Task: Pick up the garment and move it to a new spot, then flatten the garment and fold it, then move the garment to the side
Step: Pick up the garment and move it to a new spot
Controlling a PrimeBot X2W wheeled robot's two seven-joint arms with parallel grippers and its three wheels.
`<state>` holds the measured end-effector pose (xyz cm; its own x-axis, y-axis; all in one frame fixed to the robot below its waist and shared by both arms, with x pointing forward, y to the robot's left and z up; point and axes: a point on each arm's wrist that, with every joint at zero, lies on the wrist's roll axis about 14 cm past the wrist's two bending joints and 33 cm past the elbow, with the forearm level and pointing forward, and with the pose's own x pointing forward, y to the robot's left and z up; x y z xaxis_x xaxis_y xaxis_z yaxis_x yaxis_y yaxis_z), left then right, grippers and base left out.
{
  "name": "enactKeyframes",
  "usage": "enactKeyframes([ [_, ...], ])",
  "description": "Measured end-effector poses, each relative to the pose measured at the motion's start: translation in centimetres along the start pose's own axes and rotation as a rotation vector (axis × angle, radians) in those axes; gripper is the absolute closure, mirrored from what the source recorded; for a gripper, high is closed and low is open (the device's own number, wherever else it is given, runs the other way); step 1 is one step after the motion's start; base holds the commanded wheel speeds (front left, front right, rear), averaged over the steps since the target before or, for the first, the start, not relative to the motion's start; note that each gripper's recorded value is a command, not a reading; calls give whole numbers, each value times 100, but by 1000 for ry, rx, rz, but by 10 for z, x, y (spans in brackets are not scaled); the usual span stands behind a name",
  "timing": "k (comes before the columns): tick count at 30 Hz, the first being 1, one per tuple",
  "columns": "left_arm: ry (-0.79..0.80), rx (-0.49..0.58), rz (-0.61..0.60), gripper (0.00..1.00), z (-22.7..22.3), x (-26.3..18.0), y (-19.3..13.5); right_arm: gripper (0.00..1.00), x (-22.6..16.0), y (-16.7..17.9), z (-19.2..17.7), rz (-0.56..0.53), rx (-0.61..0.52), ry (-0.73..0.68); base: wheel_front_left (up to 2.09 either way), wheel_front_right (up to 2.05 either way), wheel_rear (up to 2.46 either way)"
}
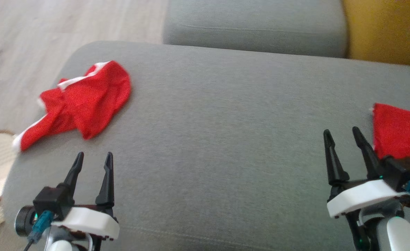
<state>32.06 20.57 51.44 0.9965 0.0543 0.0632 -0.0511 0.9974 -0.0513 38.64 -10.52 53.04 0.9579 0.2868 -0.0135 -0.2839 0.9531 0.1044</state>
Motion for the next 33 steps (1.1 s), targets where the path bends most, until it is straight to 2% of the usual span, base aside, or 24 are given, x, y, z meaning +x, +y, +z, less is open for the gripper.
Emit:
enactKeyframes([
  [7, -33, 19, 161, 0, 12, -27, 47, 0, 19, 54, -2, 166, 4, 8, 0, 0, 0],
  [13, -55, 23, 237, 0, 20, -44, 67, 0, 26, 78, 0, 238, 8, 8, 0, 0, 0],
  [27, -65, 27, 249, 0, 23, -47, 70, 0, 27, 79, 0, 238, 4, 8, 0, 0, 0],
  [33, -62, 28, 250, 0, 26, -35, 73, 0, 32, 74, -5, 227, -7, 27, 0, 0, 0],
])
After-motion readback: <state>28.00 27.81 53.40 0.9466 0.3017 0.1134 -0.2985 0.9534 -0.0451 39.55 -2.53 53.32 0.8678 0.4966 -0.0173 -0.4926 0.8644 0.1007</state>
